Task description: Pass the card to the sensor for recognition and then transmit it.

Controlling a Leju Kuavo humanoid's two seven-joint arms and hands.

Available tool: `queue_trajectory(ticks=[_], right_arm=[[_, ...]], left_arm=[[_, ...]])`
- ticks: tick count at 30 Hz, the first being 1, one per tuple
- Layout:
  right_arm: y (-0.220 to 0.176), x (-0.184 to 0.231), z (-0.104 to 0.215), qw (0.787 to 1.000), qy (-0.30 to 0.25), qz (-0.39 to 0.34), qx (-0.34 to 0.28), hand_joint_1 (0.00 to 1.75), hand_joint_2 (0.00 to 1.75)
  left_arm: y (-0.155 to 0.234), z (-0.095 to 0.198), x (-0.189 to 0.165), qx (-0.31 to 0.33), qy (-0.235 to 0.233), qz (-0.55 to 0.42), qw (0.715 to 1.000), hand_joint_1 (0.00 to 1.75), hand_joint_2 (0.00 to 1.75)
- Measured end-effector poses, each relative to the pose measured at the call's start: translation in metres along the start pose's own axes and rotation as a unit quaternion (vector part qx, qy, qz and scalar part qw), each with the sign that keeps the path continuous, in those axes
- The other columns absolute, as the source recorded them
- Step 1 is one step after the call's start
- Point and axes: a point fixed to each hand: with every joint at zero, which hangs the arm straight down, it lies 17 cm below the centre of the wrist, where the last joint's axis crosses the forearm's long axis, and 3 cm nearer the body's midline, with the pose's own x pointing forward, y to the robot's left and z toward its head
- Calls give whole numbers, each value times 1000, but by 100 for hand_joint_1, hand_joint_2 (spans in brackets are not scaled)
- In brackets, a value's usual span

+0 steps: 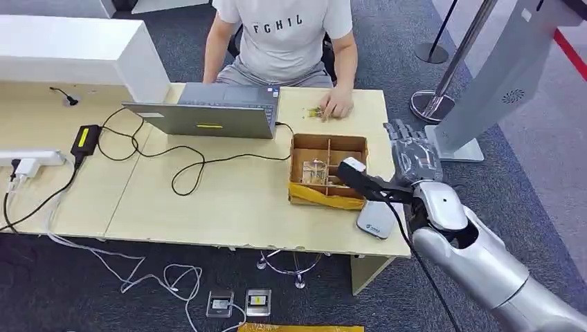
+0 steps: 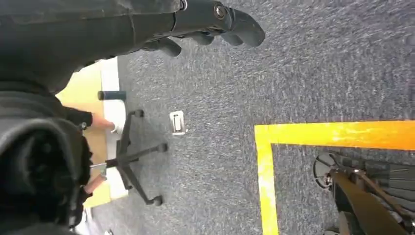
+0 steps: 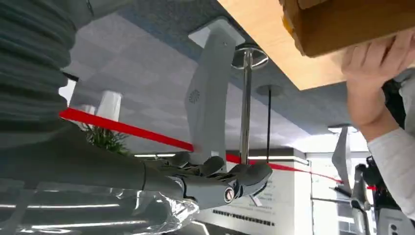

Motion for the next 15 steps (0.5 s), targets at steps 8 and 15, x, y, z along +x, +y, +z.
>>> queue_trajectory(ticks=[8,15], right_arm=[[30,2,12,1000,-14,1,24,0,175],[45,7,17,999,-22,-1,33,0,175]], left_arm=[[5,-1,3,13,-10,-6,1000,0,0],[5,-1,4,13,-10,-5,1000,0,0]])
